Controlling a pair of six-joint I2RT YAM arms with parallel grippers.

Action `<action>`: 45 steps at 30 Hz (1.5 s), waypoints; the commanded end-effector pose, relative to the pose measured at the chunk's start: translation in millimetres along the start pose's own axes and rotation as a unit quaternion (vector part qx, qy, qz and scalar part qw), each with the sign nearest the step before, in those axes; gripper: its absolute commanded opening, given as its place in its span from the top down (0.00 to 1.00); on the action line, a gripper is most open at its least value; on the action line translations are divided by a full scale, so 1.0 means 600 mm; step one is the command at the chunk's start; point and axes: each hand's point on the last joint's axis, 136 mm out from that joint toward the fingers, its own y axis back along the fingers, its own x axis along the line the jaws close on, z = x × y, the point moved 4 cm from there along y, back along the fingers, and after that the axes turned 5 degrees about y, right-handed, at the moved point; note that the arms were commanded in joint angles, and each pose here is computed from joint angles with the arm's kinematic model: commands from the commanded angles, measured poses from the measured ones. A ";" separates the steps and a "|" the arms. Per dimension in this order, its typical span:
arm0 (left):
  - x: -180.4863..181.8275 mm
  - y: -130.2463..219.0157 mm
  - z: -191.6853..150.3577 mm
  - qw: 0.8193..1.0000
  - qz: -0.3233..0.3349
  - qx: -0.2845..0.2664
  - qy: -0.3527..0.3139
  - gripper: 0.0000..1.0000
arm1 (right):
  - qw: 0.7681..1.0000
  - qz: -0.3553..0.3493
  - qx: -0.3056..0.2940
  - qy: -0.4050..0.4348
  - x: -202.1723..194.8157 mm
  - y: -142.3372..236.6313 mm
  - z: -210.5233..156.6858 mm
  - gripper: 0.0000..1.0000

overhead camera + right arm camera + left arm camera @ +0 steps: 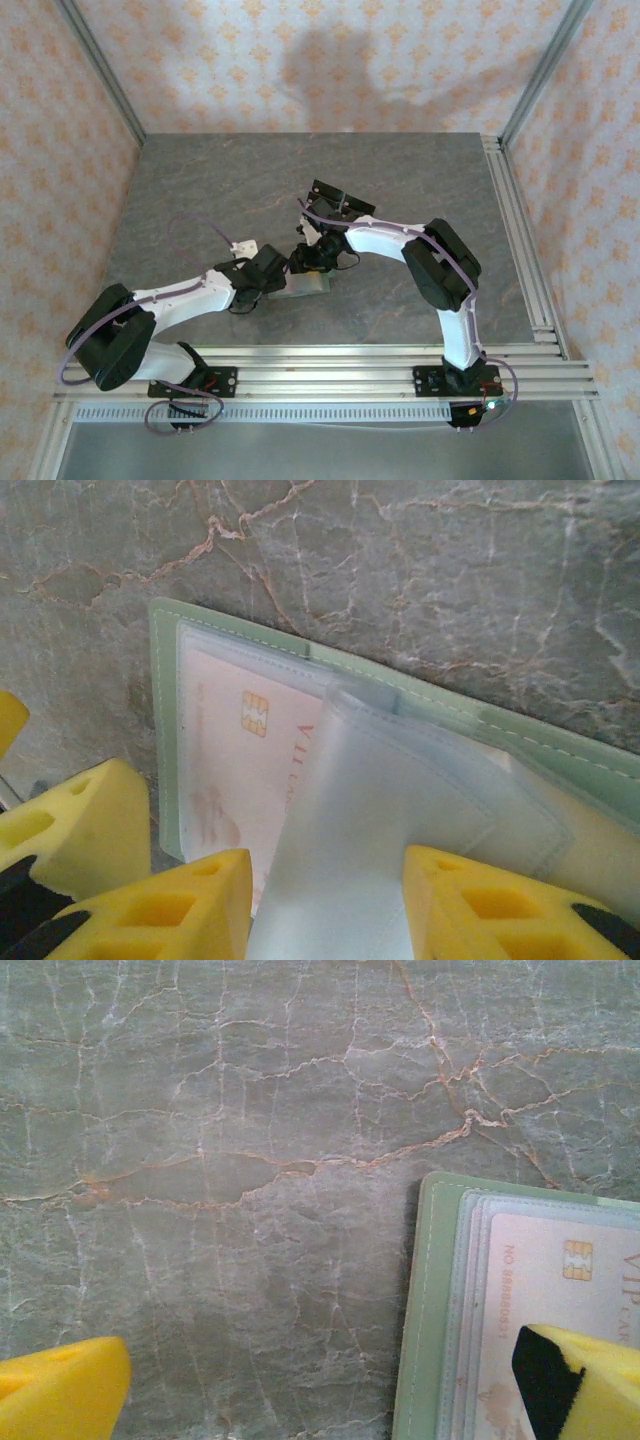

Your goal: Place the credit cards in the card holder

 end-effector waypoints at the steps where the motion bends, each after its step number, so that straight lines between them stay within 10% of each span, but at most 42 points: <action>1: 0.006 0.007 -0.002 1.000 -0.002 -0.007 -0.003 0.00 | 1.000 0.014 -0.015 0.004 0.018 0.016 0.006 0.57; 35: 0.021 0.040 -0.005 0.998 -0.058 -0.027 0.015 0.00 | 0.999 0.035 -0.008 0.013 0.063 -0.010 0.034 0.57; 45: 0.015 0.034 -0.005 0.998 -0.052 -0.022 0.012 0.00 | 0.996 -0.045 -0.060 0.044 0.041 0.076 0.056 0.55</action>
